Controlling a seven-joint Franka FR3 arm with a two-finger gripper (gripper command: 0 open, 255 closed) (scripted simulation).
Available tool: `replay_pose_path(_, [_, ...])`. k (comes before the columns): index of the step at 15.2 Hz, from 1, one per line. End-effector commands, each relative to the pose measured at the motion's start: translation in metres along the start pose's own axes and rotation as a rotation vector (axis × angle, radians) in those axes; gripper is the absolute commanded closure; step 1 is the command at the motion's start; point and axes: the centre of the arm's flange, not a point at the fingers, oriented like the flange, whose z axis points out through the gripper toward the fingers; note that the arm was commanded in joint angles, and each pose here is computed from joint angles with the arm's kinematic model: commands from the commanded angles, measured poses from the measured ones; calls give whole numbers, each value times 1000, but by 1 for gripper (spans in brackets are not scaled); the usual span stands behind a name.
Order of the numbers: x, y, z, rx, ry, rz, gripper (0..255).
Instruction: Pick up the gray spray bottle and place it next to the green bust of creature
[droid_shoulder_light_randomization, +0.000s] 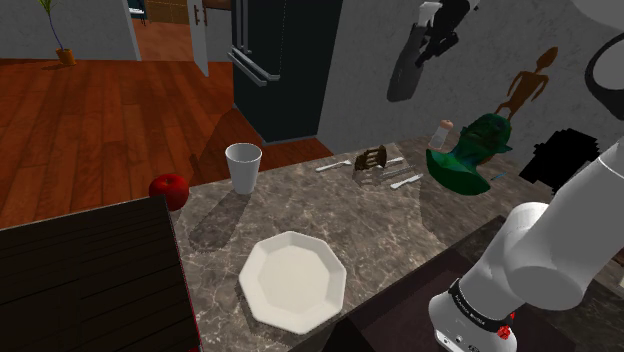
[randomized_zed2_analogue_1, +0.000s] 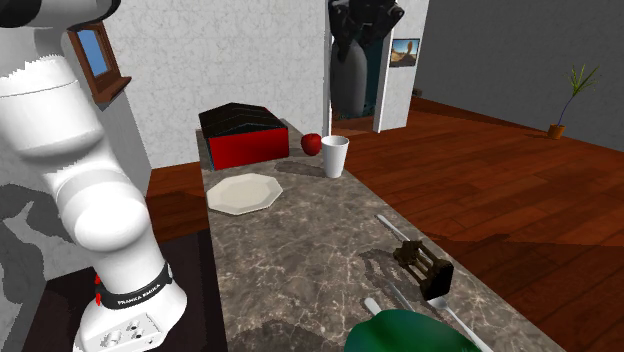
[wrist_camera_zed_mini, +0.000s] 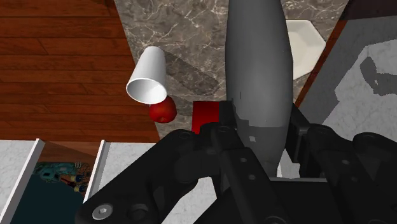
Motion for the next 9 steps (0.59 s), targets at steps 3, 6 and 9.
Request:
replay_pose_path(3, [-36, -31, -23, 0, 0, 0, 255])
replay_pose_path(6, [-62, -56, -39, 0, 0, 0, 255])
replay_pose_path(9, [-89, -80, -56, 0, 0, 0, 255])
